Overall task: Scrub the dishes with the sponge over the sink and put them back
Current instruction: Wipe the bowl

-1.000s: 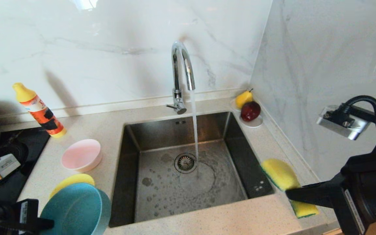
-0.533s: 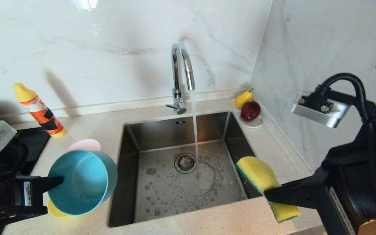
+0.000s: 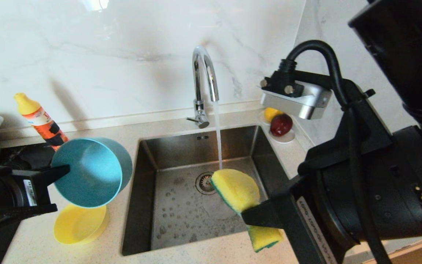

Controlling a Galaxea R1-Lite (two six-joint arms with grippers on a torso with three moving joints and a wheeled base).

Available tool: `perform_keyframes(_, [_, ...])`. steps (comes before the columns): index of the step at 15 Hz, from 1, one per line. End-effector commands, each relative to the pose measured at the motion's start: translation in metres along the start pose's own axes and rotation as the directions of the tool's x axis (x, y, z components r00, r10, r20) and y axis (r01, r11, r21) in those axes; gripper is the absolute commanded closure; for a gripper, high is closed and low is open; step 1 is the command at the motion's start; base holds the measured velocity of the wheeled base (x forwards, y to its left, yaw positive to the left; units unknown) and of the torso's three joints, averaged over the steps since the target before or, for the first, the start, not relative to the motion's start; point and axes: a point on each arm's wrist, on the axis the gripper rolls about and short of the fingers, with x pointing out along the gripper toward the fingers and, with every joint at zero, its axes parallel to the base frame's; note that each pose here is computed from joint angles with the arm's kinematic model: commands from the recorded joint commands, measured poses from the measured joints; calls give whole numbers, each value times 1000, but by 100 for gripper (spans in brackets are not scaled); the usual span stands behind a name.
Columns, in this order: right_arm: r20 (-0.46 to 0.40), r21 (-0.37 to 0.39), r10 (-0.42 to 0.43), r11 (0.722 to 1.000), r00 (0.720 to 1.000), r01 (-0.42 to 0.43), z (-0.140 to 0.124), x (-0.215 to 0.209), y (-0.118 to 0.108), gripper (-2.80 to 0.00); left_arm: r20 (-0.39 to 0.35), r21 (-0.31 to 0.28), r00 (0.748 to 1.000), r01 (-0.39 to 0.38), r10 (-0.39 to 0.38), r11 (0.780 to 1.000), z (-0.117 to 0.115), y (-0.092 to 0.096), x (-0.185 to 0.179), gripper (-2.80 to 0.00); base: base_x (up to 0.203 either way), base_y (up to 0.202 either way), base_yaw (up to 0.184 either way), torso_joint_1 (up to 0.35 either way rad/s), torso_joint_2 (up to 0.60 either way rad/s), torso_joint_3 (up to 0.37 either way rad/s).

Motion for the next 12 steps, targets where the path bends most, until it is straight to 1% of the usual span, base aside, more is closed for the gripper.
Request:
perform_keyframes(1, [-13, 6, 10, 1000, 1000, -9, 13, 19, 13, 0, 51, 14, 998, 28, -29, 1000, 5, -4, 1, 0, 0, 0, 0, 0, 0, 0])
perform_keyframes(3, [-32, 17, 11, 1000, 999, -10, 14, 32, 21, 0, 78, 66, 995, 62, -67, 996, 9, -11, 4, 0, 0, 0, 0, 0, 0, 0])
perform_keyframes(5, [-36, 24, 13, 1000, 999, -12, 14, 35, 21, 0, 104, 117, 989, 96, -109, 988, 12, -19, 8, 0, 0, 0, 0, 0, 0, 0])
perform_keyframes(6, [-30, 26, 18, 1000, 999, -18, 14, 35, 22, 0, 110, 132, 985, 122, -136, 984, 12, -23, 8, 0, 0, 0, 0, 0, 0, 0])
perform_keyframes(8, [-22, 28, 25, 999, 999, -25, 16, 36, 22, 0, 97, 166, 979, 160, -178, 973, 13, -33, 13, 0, 0, 0, 0, 0, 0, 0])
perform_keyframes(9, [-22, 31, 25, 999, 999, -25, 16, 36, 22, 0, 86, 194, 978, 172, -191, 966, 13, -37, 17, 0, 0, 0, 0, 0, 0, 0])
perform_keyframes(10, [-22, 48, 25, 999, 999, -24, 16, 38, 23, 0, 75, 207, 975, 190, -210, 960, 11, -42, 20, 0, 0, 0, 0, 0, 0, 0])
perform_keyframes(12, [-29, 69, 21, 997, 999, -19, 16, 47, 24, 0, 72, 223, 977, 178, -199, 958, 9, -55, 27, 0, 0, 0, 0, 0, 0, 0])
